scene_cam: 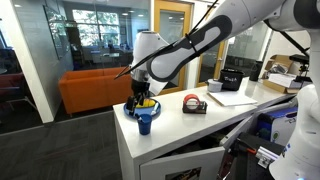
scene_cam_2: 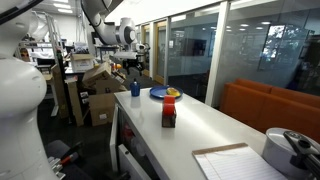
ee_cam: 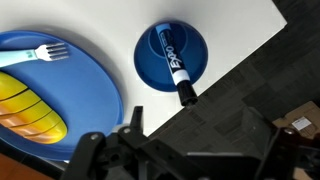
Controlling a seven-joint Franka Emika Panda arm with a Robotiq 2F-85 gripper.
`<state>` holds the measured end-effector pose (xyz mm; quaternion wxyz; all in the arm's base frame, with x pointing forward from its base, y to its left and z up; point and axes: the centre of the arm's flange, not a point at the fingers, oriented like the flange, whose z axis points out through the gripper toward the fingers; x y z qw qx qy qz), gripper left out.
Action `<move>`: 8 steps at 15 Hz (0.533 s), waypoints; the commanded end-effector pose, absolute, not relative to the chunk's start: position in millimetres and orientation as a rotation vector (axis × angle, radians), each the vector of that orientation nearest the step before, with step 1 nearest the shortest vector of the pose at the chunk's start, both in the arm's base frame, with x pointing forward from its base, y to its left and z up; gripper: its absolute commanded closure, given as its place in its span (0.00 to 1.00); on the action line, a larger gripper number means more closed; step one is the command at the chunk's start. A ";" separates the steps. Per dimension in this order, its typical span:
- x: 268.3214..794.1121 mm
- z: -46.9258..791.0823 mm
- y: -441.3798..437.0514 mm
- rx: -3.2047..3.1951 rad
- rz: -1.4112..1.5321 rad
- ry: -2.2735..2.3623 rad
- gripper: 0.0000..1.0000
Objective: Pick the marker from the cup and put it on the table
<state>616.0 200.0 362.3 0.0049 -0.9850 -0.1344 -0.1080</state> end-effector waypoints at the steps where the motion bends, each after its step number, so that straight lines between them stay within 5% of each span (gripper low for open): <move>1: 626.3 352.8 196.8 -3.077 -0.357 -0.424 0.00; 8: 628.8 341.1 199.0 -3.071 -0.359 -0.457 0.00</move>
